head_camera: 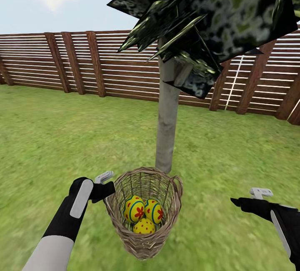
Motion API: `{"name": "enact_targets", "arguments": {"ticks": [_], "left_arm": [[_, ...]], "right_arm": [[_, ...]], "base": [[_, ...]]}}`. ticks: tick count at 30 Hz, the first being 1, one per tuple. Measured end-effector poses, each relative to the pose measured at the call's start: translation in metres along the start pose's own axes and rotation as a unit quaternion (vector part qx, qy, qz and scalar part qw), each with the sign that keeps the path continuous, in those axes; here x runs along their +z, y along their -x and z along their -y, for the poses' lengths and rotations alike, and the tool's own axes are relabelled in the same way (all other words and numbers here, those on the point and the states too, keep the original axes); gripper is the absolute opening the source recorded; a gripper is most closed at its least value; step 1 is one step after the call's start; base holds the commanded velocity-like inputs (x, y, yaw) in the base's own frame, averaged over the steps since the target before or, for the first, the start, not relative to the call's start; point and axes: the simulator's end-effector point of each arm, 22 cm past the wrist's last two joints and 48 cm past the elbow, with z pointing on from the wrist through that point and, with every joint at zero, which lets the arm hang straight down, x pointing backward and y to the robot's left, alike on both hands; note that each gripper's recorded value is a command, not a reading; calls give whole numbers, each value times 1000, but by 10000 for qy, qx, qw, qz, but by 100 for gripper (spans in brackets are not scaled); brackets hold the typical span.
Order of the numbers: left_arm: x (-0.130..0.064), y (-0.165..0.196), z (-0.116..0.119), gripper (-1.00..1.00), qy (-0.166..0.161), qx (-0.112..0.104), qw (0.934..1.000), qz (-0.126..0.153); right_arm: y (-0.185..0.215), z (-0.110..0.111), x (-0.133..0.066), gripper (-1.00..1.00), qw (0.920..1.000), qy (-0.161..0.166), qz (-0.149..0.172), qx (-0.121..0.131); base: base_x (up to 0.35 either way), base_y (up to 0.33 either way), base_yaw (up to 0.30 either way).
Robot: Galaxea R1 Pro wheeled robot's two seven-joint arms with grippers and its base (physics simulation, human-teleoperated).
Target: Take the three Easter eggs out of the wicker basket on the lawn in the garden, then place them on the lawn next to a single tree (choose any tree) so that all three eggs are next to the same tree and none are left in the basket.
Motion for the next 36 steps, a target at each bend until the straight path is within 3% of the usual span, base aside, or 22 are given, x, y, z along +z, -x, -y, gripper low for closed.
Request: {"name": "enact_targets", "arguments": {"ticks": [5,24,36], "left_arm": [[-1,2,1,-100,-14,6,10000,24],[32,-23,-17,-100,-1,8,10000,-15],[43,-32,-22,-100,-22,3,10000,-7]], "right_arm": [[0,0,0,100,10000,-4,0,0],[-35,3,26,100,10000,-3,-16,-12],[-48,5,35,100,10000,-48,-25,-30]], "base": [[0,0,0],[0,0,0],[0,0,273]]}}
